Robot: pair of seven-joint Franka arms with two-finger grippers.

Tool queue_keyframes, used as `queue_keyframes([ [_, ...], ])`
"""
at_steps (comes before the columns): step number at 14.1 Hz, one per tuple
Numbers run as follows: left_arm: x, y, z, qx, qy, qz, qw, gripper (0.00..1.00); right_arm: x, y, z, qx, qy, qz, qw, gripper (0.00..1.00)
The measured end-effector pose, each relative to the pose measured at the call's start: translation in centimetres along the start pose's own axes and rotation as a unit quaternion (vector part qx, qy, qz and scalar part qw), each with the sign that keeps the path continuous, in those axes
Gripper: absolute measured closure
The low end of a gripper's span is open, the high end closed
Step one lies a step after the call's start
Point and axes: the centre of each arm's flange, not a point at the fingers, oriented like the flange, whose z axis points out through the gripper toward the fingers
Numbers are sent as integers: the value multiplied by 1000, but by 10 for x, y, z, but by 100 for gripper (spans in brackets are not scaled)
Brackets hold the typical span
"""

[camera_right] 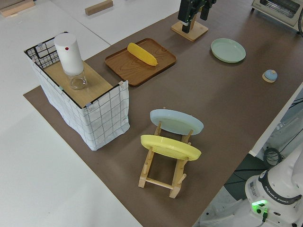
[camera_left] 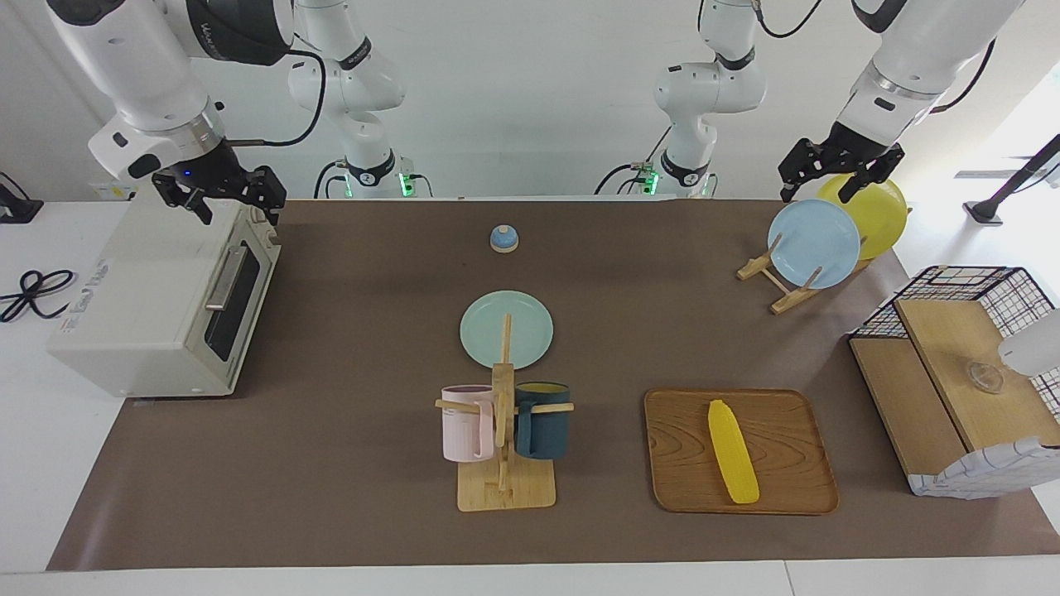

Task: Put corn in oven
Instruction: 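Move the left gripper toward the yellow corn on the wooden tray, then grasp the yellow corn on the wooden tray with the left gripper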

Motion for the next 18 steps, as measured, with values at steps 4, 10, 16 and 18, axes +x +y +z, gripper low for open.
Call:
queue_keyframes([
  [4,0,0,0,0,2,0,1000,0,0,0,0,0,0,0,1000,0],
  [10,6,2,-1,0,17,1,1000,0,1,6,12,2,-6,-2,1000,7],
  [16,92,30,94,-10,1,22,1000,0,-8,56,71,10,28,-15,999,82],
  [18,135,55,148,-11,-10,40,999,0,-19,69,97,12,34,-1,999,99],
])
